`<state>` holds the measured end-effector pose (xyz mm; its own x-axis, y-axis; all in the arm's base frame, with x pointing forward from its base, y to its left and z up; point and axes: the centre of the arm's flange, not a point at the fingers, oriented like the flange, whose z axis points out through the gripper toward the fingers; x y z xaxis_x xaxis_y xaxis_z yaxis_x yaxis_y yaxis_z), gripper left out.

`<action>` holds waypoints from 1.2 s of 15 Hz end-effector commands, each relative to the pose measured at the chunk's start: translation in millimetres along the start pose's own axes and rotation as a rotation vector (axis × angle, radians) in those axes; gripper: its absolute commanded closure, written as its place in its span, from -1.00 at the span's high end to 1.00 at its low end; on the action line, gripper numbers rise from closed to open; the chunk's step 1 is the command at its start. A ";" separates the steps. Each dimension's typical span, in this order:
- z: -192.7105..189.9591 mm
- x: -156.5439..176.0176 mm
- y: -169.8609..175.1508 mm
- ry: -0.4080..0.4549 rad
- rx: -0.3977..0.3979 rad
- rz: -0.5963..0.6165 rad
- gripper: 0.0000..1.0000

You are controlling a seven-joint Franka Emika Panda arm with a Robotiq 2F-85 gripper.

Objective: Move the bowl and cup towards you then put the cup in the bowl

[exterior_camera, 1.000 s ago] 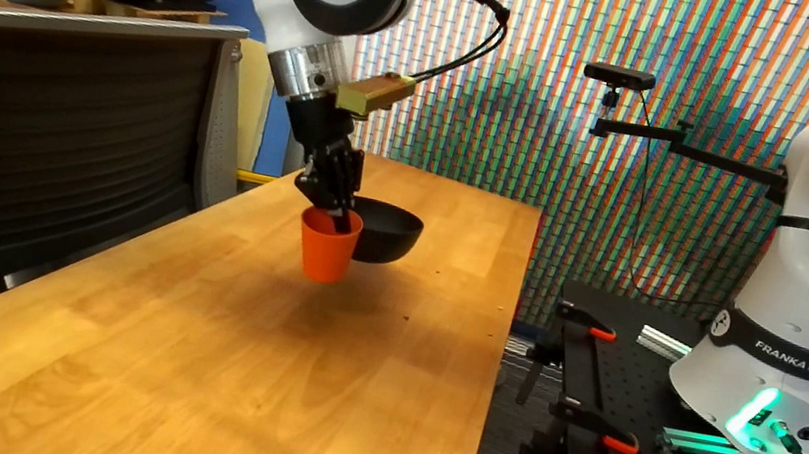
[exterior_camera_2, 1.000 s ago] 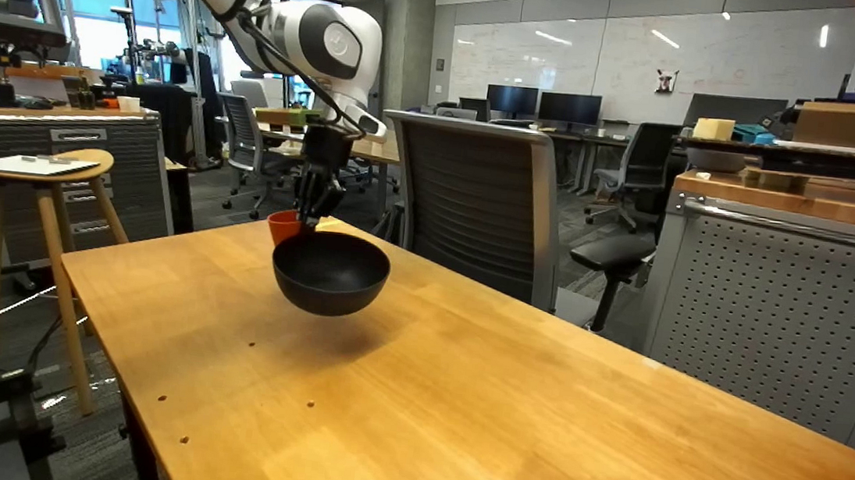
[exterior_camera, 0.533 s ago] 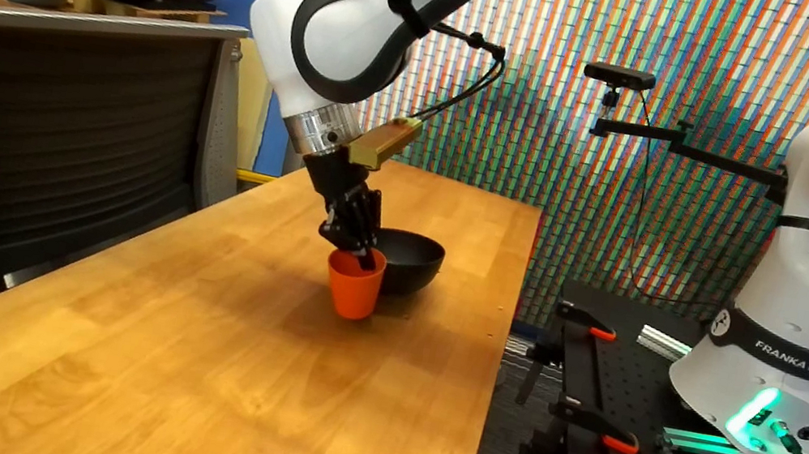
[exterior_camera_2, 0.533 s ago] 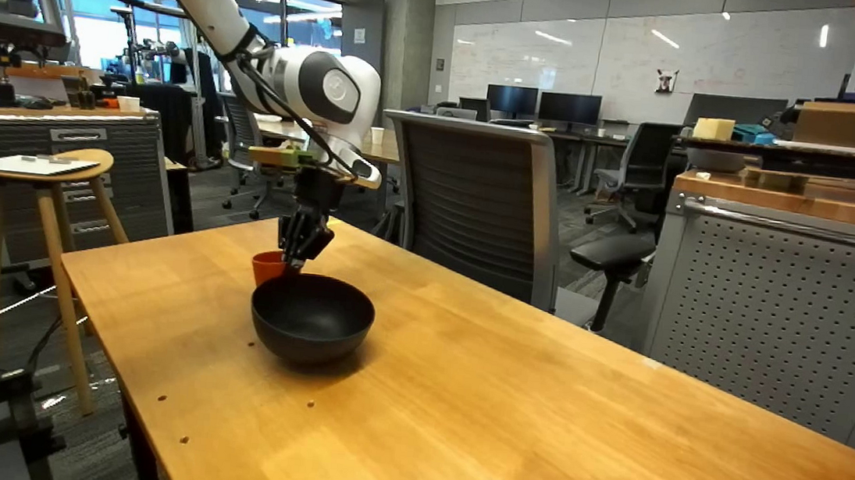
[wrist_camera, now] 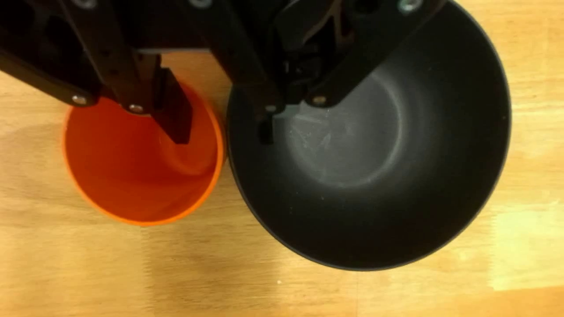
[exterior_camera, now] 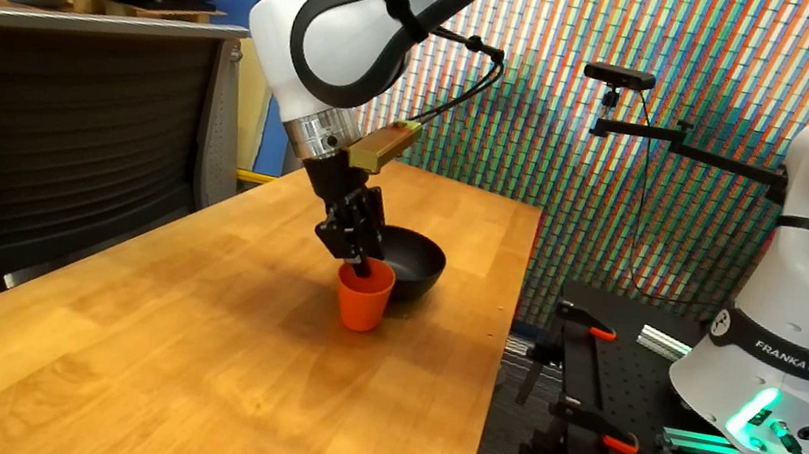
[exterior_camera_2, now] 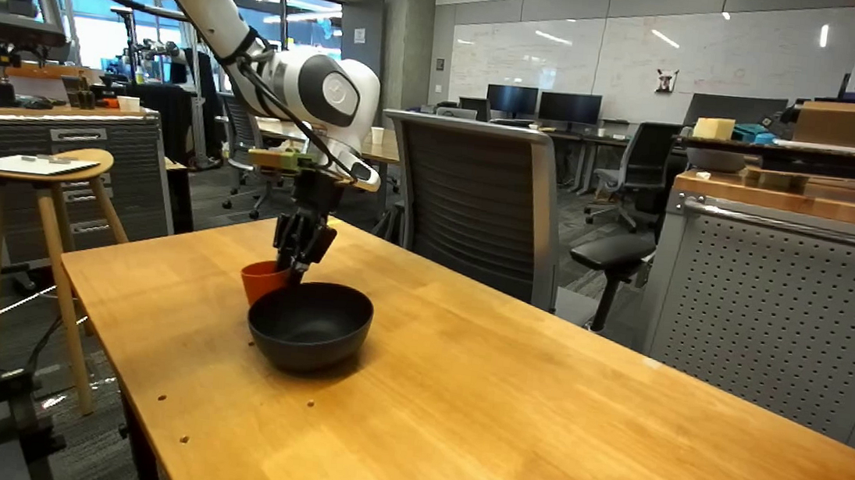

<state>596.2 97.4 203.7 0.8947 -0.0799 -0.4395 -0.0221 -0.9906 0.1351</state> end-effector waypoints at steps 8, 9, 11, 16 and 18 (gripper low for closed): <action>-40.3 -21.9 -3.2 0.059 0.001 0.013 -0.85; -43.9 -26.6 -3.4 0.062 0.005 0.008 -0.87; -56.8 -41.4 -2.2 0.084 0.007 0.001 -0.86; -93.5 -81.8 22.3 0.154 0.026 0.051 -0.86; -98.2 -92.4 40.5 0.171 0.027 0.118 -0.87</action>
<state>585.4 99.5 309.4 0.9469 -0.0974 -0.3064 -0.0625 -0.9906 0.1219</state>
